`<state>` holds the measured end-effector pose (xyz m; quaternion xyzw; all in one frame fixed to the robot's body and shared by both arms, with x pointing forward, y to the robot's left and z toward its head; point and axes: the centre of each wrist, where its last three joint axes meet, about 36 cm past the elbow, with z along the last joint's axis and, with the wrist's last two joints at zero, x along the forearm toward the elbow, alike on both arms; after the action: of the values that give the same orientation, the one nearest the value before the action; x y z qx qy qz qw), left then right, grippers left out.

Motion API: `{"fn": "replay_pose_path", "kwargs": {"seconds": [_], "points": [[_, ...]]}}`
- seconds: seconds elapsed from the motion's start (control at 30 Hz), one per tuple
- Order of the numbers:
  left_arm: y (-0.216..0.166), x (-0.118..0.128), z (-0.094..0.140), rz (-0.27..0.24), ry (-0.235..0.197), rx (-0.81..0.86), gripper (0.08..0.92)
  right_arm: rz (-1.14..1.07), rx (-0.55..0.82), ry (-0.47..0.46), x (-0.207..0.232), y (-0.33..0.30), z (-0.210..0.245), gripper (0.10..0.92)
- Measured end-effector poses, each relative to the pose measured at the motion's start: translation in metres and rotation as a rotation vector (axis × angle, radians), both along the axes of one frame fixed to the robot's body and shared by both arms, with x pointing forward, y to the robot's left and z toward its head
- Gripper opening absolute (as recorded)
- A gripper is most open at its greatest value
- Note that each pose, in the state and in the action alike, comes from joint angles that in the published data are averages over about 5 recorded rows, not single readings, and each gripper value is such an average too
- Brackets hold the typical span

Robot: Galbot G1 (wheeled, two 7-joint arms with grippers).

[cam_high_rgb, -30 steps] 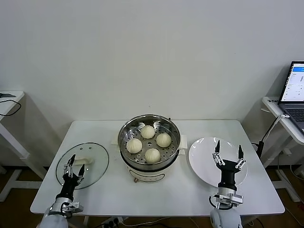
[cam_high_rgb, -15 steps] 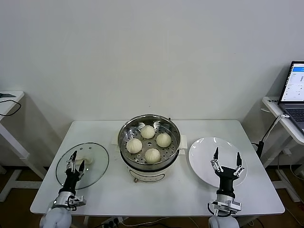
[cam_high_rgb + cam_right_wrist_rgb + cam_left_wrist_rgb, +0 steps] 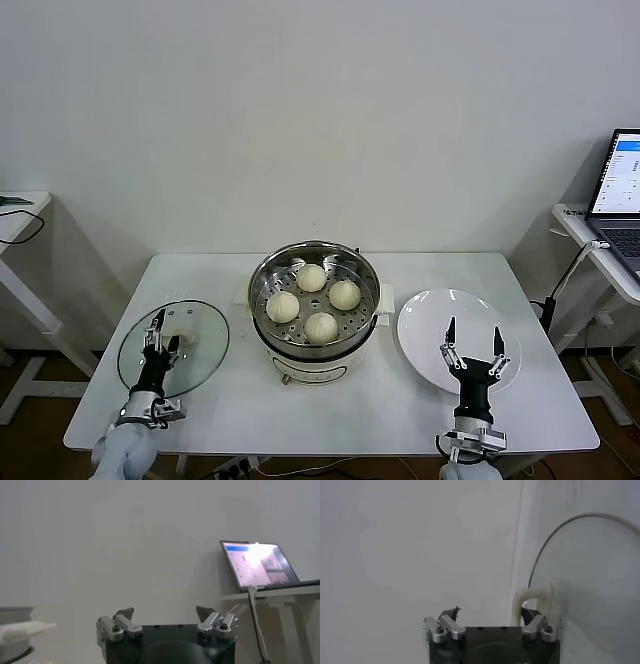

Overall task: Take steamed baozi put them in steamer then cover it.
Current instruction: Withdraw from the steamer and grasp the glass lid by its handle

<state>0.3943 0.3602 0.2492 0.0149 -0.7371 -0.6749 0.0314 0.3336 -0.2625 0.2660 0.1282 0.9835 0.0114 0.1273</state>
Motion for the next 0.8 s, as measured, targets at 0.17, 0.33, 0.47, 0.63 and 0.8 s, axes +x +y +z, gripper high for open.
{"fn": "replay_pose_path", "kwargs": {"seconds": [0.17, 0.33, 0.47, 0.63, 0.8], "points": [[0.001, 0.007, -0.001, 0.008, 0.007, 0.009, 0.782, 0.011, -0.001, 0.018, 0.000, -0.002, 0.000, 0.823], [0.003, 0.013, -0.002, 0.016, 0.020, 0.015, 0.627, 0.020, 0.000, 0.032, -0.001, -0.003, 0.000, 0.823], [0.003, 0.016, -0.004, 0.020, 0.031, 0.018, 0.515, 0.023, 0.000, 0.036, 0.000, -0.003, 0.001, 0.823], [0.004, 0.016, -0.009, 0.021, 0.049, 0.014, 0.368, 0.028, -0.002, 0.037, 0.001, -0.005, 0.003, 0.823], [0.004, 0.018, -0.010, 0.020, 0.053, 0.005, 0.234, 0.033, -0.003, 0.043, 0.001, -0.007, 0.004, 0.823]]}}
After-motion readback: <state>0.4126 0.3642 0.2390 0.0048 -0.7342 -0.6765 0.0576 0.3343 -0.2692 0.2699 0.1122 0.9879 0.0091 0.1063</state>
